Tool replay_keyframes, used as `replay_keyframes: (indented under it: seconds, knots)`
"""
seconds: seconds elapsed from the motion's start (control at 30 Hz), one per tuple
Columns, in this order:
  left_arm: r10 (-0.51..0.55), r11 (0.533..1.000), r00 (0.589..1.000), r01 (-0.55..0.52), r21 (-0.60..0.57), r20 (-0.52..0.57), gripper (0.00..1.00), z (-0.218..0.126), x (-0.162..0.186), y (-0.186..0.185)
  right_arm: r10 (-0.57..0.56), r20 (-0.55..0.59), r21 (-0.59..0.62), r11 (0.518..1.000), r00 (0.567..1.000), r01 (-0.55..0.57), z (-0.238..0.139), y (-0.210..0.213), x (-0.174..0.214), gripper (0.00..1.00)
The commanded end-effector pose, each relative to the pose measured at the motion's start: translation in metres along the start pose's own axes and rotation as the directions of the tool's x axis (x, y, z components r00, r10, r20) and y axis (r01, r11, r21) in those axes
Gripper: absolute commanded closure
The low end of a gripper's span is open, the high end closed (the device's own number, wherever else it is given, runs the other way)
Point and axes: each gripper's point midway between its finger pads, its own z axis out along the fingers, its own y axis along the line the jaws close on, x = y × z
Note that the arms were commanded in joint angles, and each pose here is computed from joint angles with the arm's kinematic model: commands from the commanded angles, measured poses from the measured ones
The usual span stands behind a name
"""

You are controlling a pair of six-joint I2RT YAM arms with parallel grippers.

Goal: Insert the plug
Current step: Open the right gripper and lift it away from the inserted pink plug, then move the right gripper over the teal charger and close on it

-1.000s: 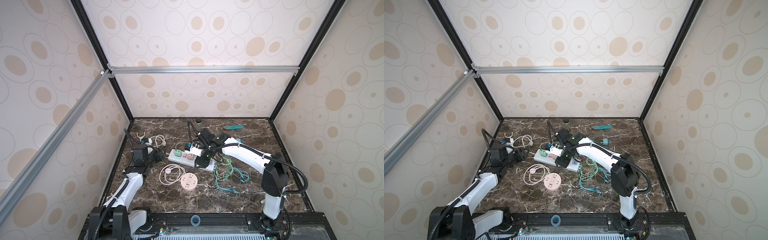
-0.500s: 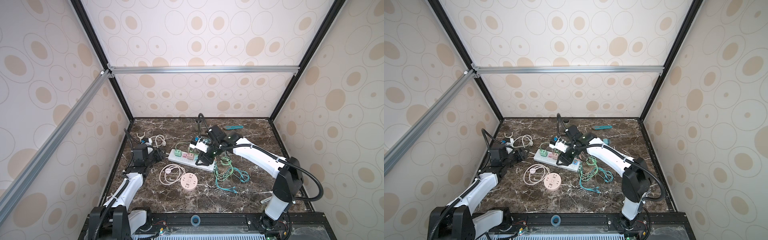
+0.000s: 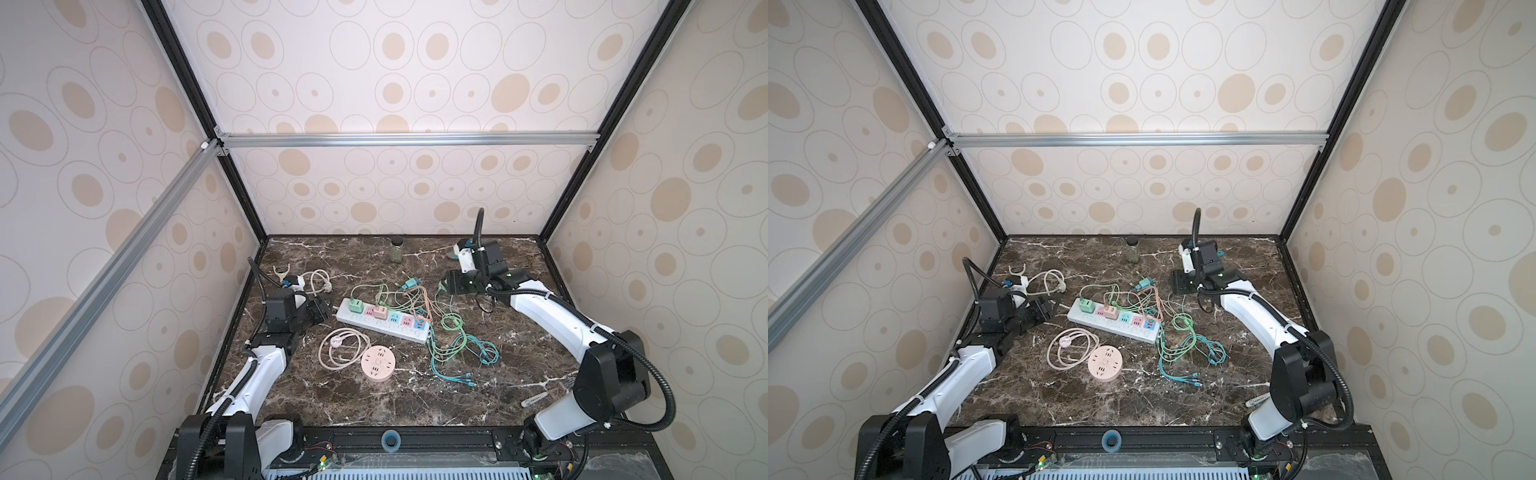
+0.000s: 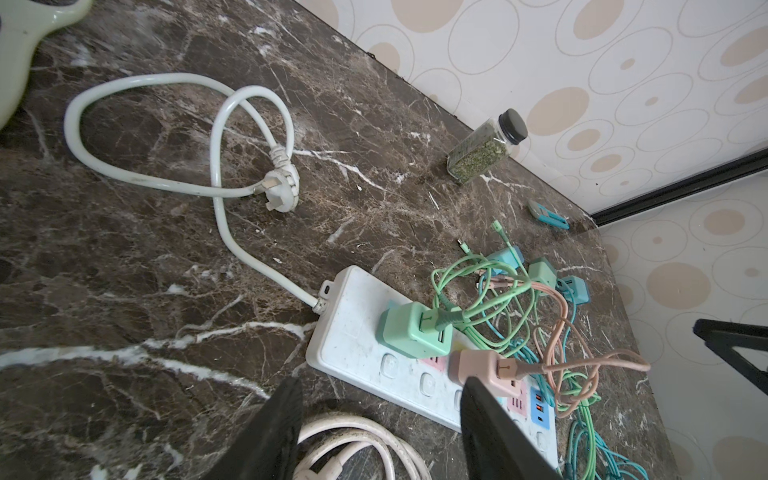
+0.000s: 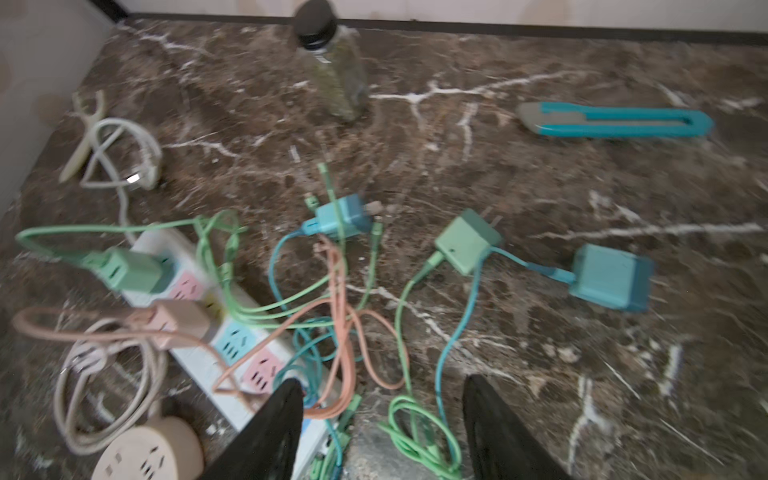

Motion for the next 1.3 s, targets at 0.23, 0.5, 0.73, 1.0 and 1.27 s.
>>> replay_keyframes:
  seconds: [0.23,0.5,0.73,1.0,1.27]
  knots:
    - [0.037,0.999,0.999,-0.037,-0.008,0.032,0.35,-0.015,-0.008,-0.003,0.4,-0.021,0.242,0.891,0.916,-0.383,0.041,-0.09,0.026,0.37]
    - [0.045,0.999,0.998,-0.045,-0.012,0.031,0.35,-0.018,-0.007,-0.003,0.493,-0.013,0.268,0.84,0.87,-0.472,0.07,-0.102,0.03,0.36]
    - [0.06,0.998,0.997,-0.059,-0.023,0.039,0.34,-0.02,-0.007,-0.002,0.549,-0.001,0.269,0.805,0.836,-0.528,0.088,-0.11,0.032,0.36]
    - [0.06,0.998,0.997,-0.06,-0.018,0.041,0.34,-0.021,-0.007,-0.003,0.598,0.024,0.279,0.766,0.801,-0.58,0.105,-0.12,0.025,0.36]
    - [0.063,0.998,0.997,-0.062,-0.015,0.044,0.34,-0.022,-0.007,-0.003,0.638,0.029,0.302,0.728,0.77,-0.615,0.123,-0.129,0.022,0.35]
